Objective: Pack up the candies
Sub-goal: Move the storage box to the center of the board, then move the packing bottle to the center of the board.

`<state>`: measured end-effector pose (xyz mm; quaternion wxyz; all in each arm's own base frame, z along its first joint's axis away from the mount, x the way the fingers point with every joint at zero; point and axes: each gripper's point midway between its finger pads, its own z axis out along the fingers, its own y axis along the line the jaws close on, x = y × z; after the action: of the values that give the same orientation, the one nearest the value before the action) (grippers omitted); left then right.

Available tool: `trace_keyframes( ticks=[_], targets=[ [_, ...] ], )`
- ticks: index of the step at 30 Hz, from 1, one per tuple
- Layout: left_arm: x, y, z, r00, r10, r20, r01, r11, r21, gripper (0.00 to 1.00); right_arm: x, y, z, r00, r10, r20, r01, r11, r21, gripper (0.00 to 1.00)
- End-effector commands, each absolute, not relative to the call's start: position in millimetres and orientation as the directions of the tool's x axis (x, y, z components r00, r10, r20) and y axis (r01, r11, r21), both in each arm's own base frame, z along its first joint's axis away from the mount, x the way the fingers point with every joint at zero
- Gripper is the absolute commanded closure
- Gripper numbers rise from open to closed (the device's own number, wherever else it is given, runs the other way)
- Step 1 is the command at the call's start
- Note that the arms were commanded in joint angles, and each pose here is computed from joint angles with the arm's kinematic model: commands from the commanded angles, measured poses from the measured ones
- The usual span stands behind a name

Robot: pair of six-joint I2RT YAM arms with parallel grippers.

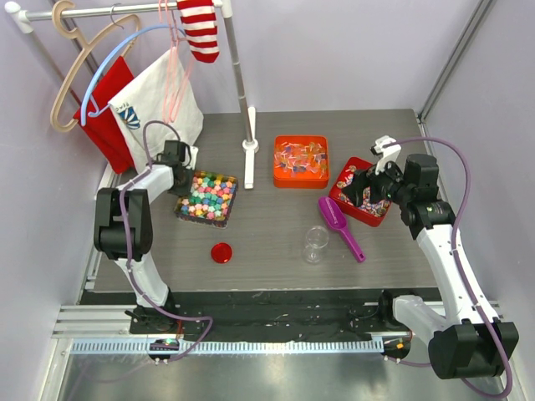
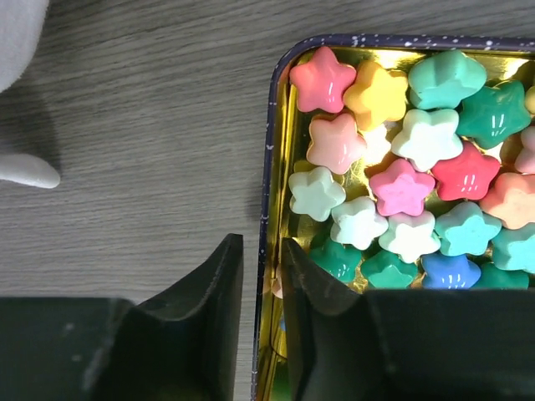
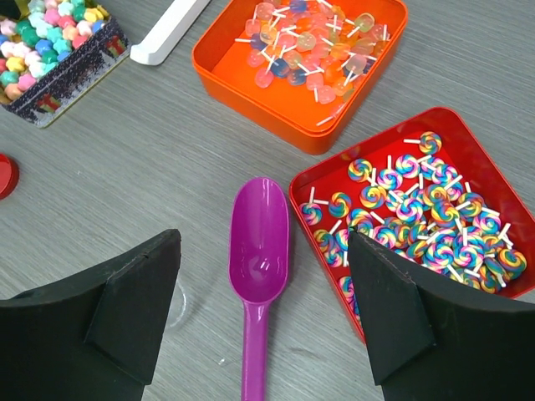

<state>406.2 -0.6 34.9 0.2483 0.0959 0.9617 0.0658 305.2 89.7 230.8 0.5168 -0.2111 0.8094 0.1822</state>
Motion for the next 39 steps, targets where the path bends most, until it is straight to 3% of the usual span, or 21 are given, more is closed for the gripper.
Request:
trace_keyframes(
  ticks=[1,3,7,12,15,18,19,21,39],
  targets=[
    [426,-5,57,-0.818,0.205,-0.538,0.144,0.978,0.154,0.65,301,97,242,-0.332,-0.201,-0.922,-0.583,0.812,0.033,0.15],
    [427,-12,67,-0.806,0.207,-0.554,0.164,0.978,0.127,0.59,299,102,240,-0.326,-0.237,-0.915,-0.609,0.793,0.012,0.16],
    [431,-28,115,-0.737,0.203,-0.644,0.208,0.976,0.069,0.39,284,122,229,-0.308,-0.352,-0.884,-0.689,0.723,-0.048,0.17],
    [427,-44,161,-0.689,0.168,-0.705,0.242,0.970,-0.006,0.29,255,151,209,-0.238,-0.485,-0.841,-0.797,0.593,-0.117,0.11],
    [422,-56,185,-0.660,0.146,-0.737,0.274,0.960,-0.055,0.22,238,159,200,-0.201,-0.539,-0.818,-0.851,0.510,-0.127,0.01],
    [408,-67,199,-0.649,0.129,-0.750,0.311,0.945,-0.107,0.14,229,167,191,-0.178,-0.573,-0.800,-0.876,0.463,-0.137,0.00],
    [405,-70,203,-0.643,0.129,-0.755,0.320,0.941,-0.112,0.05,228,169,189,-0.173,-0.577,-0.798,-0.879,0.456,-0.139,0.00],
    [393,-75,211,-0.625,0.128,-0.770,0.345,0.930,-0.126,0.00,227,172,183,-0.174,-0.589,-0.789,-0.888,0.441,-0.133,0.00],
    [322,-93,251,-0.524,0.124,-0.843,0.465,0.871,-0.161,0.00,222,190,146,-0.219,-0.637,-0.739,-0.912,0.402,-0.077,0.00]
  ],
)
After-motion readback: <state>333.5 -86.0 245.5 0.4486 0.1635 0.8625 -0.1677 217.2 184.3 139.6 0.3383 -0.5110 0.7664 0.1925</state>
